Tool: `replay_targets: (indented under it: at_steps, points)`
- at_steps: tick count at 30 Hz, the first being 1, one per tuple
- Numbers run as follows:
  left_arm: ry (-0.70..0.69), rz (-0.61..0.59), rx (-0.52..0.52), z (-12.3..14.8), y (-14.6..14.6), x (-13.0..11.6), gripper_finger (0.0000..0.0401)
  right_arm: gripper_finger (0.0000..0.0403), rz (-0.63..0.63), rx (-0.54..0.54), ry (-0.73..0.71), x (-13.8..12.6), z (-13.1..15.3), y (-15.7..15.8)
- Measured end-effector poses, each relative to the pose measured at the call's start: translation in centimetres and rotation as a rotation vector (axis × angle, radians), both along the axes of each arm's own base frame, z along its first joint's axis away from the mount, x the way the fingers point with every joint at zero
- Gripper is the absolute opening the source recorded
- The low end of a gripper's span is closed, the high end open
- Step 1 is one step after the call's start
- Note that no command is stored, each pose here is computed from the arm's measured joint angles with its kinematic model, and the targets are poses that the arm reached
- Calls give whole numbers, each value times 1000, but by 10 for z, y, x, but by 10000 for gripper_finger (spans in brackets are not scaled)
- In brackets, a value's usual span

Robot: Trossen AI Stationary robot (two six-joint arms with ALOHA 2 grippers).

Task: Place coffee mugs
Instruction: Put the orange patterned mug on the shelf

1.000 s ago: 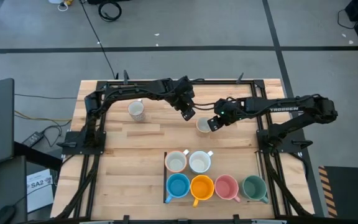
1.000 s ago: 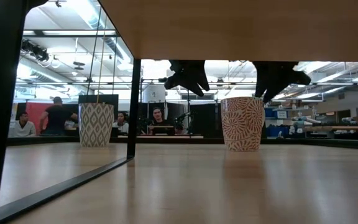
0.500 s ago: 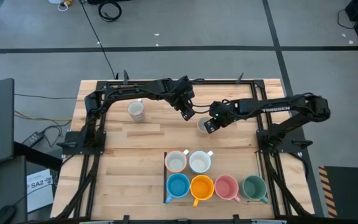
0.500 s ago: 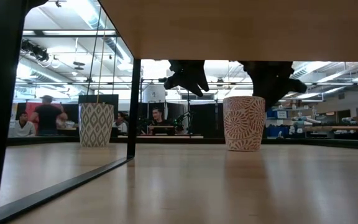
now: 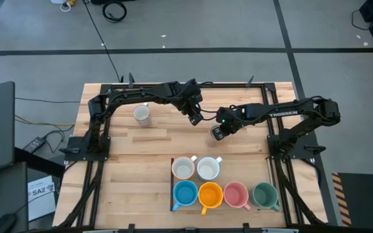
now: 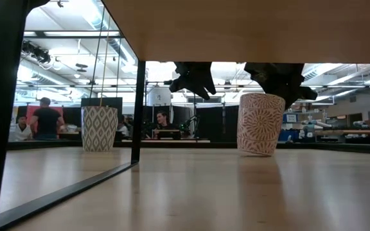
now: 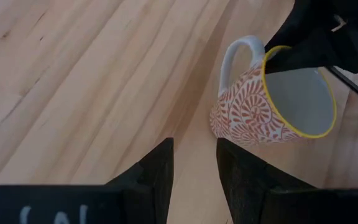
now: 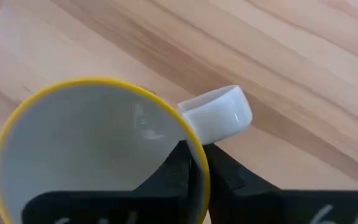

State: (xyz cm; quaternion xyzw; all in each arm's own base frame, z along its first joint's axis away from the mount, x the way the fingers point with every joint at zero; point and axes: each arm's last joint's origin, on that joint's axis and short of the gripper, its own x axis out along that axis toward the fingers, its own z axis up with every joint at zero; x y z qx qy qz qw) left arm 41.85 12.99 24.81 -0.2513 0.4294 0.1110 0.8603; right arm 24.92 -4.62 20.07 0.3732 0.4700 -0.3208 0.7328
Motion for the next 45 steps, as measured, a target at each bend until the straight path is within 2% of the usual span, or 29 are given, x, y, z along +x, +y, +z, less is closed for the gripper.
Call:
replay_targets:
  at_steps: [7,12,21,27,32,37,45]
  points:
    - [0,1,0,0,0,0,128,28,28,-21,-14,-5,6,-4]
    - [2,10,15,0,0,0,128,28,-3,-10,32,-25,27,-9]
    - [7,21,29,0,1,0,128,30,-29,1,96,-67,100,-8]
    - [7,21,29,0,1,0,128,30,-22,35,32,-81,151,2]
    - [7,16,29,0,-1,1,128,30,2,72,-39,-86,181,18]
    - [10,20,41,0,-2,1,128,30,-7,84,-88,-86,193,36]
    - [14,29,52,0,-1,1,128,30,15,147,-42,-75,187,70]
